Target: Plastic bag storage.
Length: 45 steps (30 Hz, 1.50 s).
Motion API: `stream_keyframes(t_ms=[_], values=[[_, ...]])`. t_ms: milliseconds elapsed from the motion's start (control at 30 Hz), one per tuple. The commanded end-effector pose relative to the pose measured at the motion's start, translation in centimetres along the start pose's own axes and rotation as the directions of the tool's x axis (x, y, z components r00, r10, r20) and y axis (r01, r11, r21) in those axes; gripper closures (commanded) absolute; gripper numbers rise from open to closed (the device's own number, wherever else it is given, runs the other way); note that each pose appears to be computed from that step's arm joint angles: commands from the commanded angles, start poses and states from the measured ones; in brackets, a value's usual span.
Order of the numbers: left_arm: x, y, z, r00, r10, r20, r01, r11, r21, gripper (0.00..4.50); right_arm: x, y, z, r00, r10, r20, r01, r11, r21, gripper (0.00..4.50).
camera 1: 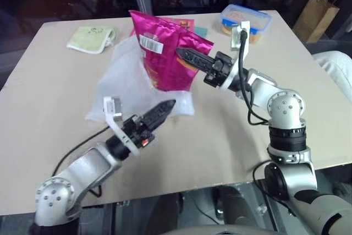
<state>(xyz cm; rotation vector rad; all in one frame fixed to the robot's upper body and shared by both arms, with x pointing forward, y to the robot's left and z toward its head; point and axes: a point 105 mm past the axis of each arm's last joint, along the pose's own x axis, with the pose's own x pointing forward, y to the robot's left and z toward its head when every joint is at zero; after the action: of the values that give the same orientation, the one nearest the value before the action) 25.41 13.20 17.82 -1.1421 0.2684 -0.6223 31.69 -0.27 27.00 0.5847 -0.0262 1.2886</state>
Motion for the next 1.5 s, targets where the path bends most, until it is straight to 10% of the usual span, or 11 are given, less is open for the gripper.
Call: stream_keyframes(t_ms=[33, 300, 567, 867, 1267, 1500], values=[[0.5, 0.0, -0.1, 1.000, 0.023, 0.018, -0.022, 0.999, -0.048, 0.80, 0.1, 0.8, 1.3, 0.999, 0.020, 0.035, -0.019, 0.999, -0.047, 4.50], [-0.3, -1.8, 0.1, 0.988, -0.095, 0.123, 0.108, 0.989, -0.101, 4.43, 0.0, 0.7, 1.3, 0.999, 0.019, 0.041, -0.017, 0.999, -0.037, 4.50], [-3.6, -4.0, 1.0, 0.961, -0.217, 0.170, 0.212, 0.976, 0.047, 4.43, 1.7, 0.1, 0.4, 0.997, -0.005, 0.071, 0.006, 1.000, -0.012, 4.50], [-4.3, -5.6, 2.3, 0.934, -0.266, 0.238, 0.246, 0.963, 0.112, 4.43, 5.0, 0.2, 0.2, 0.981, 0.009, 0.194, -0.083, 0.922, 0.378, 4.50], [-4.2, -6.5, 2.3, 0.925, -0.289, 0.245, 0.264, 0.956, 0.130, 4.43, 4.8, -3.4, -8.1, 0.968, -0.140, -0.207, 0.242, 0.735, 0.633, 4.50], [-4.3, -5.3, 0.2, 0.965, -0.237, 0.108, 0.224, 0.966, 0.127, 4.43, 7.0, -1.8, -8.3, 0.951, -0.080, -0.299, 0.244, 0.789, 0.564, 4.50]])
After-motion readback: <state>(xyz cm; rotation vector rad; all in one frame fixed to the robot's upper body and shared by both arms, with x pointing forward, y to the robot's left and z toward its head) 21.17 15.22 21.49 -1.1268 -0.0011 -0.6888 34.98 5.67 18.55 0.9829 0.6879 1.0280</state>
